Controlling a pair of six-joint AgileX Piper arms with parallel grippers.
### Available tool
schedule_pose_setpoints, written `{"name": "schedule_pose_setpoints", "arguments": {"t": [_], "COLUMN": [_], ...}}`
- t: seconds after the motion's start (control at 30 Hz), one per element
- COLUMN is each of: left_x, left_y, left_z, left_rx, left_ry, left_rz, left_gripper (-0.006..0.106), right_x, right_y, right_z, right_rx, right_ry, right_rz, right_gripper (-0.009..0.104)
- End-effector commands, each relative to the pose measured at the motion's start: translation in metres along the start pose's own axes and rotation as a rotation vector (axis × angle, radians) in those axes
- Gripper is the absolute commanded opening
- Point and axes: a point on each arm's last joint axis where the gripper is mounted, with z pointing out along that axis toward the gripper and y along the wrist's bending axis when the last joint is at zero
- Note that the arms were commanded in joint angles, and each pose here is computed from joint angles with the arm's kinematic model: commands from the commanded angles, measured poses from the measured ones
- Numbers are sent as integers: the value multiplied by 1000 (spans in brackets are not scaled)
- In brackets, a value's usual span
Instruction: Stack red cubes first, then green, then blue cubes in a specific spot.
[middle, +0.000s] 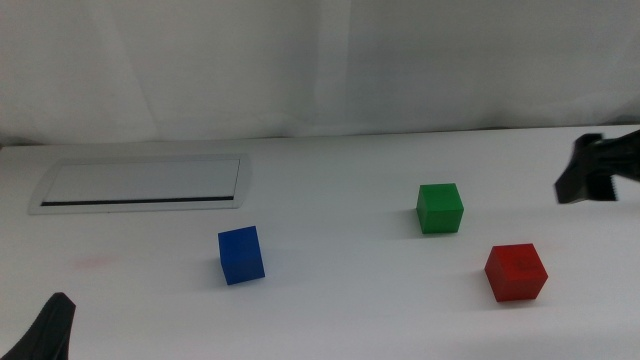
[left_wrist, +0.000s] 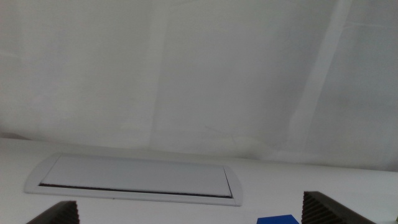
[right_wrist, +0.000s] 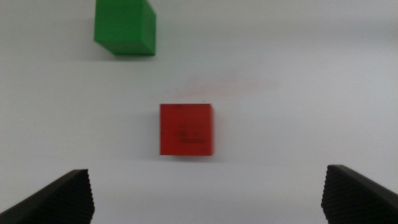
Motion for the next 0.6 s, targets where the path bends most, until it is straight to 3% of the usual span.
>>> {"name": "schedule_pose_setpoints", "arguments": {"t": [0.0, 0.4, 0.57], "left_x": [12, 12, 12], "left_y": [2, 2, 2], "left_z": [1, 1, 1], "left_rx": [-4, -4, -4], "left_ry": [25, 25, 25], "left_rz": [-15, -15, -15], "left_gripper": [89, 89, 89], "right_x": [-5, -10, -3], "right_y": [9, 13, 13], "right_z": [12, 89, 119], "right_rx": [-13, 8, 14], "right_ry": [15, 187, 191], "right_rz": [-7, 7, 24], "right_gripper": [103, 103, 103]}}
